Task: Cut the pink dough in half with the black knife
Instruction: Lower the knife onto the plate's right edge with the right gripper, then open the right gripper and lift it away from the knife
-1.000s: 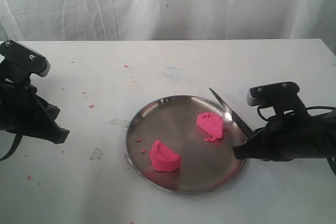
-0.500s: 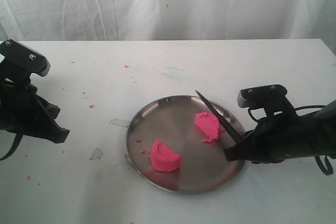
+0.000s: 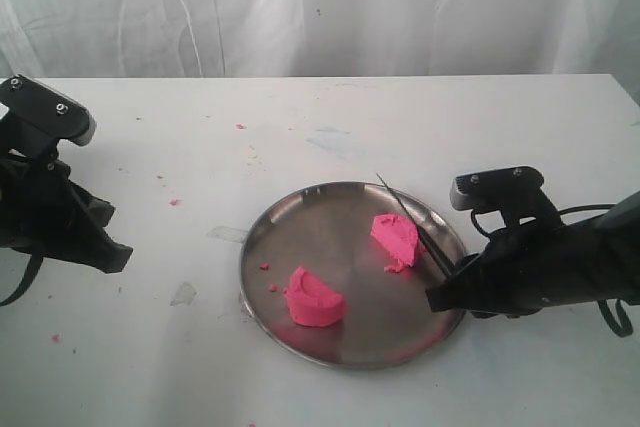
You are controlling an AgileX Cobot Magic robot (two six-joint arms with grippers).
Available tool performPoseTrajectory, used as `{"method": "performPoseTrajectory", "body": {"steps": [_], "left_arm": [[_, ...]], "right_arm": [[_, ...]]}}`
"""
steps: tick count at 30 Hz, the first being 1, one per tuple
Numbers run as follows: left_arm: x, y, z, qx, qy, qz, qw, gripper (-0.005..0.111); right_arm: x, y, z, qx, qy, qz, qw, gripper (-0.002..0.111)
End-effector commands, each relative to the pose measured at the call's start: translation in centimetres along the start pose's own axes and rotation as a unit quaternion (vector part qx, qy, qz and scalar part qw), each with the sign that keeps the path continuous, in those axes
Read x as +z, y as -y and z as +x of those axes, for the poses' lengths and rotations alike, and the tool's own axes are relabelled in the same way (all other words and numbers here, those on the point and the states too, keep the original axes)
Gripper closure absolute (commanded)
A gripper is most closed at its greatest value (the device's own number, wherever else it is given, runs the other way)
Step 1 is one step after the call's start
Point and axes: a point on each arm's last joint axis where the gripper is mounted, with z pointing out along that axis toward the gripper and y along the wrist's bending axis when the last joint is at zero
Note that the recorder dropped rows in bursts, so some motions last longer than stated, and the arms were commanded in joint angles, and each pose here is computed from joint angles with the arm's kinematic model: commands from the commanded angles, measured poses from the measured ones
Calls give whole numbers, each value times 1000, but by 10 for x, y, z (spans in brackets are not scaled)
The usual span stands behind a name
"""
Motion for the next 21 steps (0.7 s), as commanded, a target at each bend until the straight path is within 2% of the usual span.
{"method": "performPoseTrajectory", "body": {"steps": [1,10,14,17,19,21], "left_arm": [[-2,1,1,-8,0,3,1000,107],[-2,2,3,-8,-7,4,1000,107],[-2,2,4,-8,-16,5,1000,107],[-2,2,6,-8,-26,6,1000,107],[-2,2,6,-8,-26,6,1000,107],[-2,2,6,-6,-26,6,1000,107]], "right_arm": [[0,1,-3,-8,5,4,1000,73],[-26,-4,-23,-17,66,1,998,73],[-59,-3,-37,-31,139,40,989,73],[-85,8,-37,-24,199,117,973,73],[-100,21,-29,-2,234,200,951,74],[-111,33,-14,44,250,274,927,83]]}}
